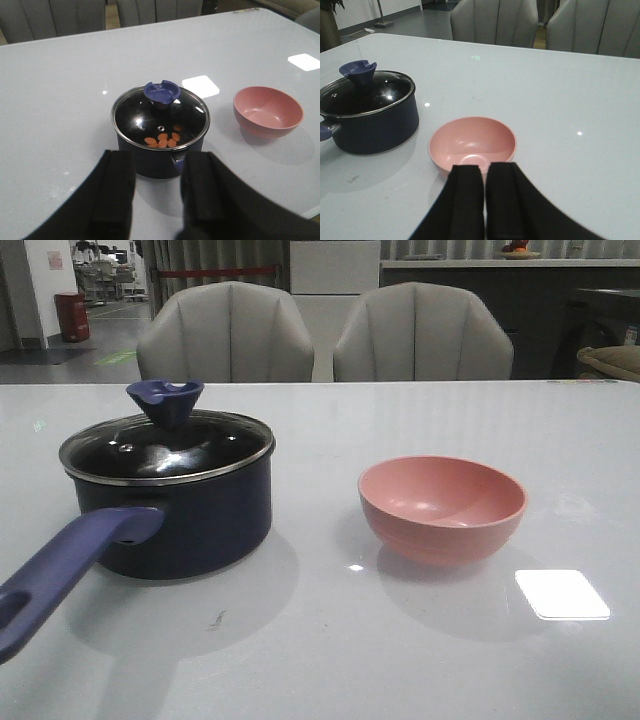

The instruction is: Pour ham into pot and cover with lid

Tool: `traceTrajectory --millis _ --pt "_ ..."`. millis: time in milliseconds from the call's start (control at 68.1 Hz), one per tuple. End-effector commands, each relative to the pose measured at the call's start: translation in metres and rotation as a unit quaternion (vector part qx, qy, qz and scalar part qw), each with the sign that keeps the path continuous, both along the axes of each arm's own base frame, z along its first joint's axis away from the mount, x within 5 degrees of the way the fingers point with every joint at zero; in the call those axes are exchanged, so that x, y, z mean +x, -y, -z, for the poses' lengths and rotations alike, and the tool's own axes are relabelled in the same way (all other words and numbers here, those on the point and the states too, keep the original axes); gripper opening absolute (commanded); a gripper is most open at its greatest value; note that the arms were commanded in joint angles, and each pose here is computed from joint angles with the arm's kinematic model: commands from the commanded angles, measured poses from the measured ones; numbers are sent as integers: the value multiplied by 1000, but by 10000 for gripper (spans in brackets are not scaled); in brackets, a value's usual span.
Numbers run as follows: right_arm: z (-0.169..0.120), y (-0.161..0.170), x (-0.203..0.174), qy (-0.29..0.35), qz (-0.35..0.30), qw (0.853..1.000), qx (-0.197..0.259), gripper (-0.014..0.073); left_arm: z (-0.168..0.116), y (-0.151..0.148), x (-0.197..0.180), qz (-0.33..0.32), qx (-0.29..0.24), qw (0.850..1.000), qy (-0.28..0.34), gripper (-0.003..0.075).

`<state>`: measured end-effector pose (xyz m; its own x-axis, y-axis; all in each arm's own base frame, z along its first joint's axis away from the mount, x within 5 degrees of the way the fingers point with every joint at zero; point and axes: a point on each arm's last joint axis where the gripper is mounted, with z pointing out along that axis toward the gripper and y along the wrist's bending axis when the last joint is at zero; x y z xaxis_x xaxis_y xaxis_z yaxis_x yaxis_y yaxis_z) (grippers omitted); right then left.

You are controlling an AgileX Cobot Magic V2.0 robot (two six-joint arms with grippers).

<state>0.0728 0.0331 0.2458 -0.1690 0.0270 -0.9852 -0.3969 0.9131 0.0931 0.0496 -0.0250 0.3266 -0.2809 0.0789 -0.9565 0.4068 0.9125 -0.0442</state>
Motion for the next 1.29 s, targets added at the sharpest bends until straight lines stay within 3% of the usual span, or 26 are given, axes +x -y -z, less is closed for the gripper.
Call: traceTrajectory --millis 0,191,808,955,1072,1278 --pt "-17 1 1 52 6 999 15 186 -8 -4 -11 -1 -38 997 73 102" --pt "-17 1 1 52 6 999 15 186 -6 -10 -26 0 -50 993 103 113" --pt "-17 1 1 52 6 999 15 186 -2 -10 -24 -3 -51 993 106 113" --pt "-17 1 1 52 6 999 15 186 19 -12 -12 -50 -21 989 137 113" --pt "-17 1 1 52 6 999 15 186 49 -16 -5 -106 -12 974 201 113" --pt "-17 1 1 52 6 999 15 186 99 -20 1 -161 -10 961 225 113"
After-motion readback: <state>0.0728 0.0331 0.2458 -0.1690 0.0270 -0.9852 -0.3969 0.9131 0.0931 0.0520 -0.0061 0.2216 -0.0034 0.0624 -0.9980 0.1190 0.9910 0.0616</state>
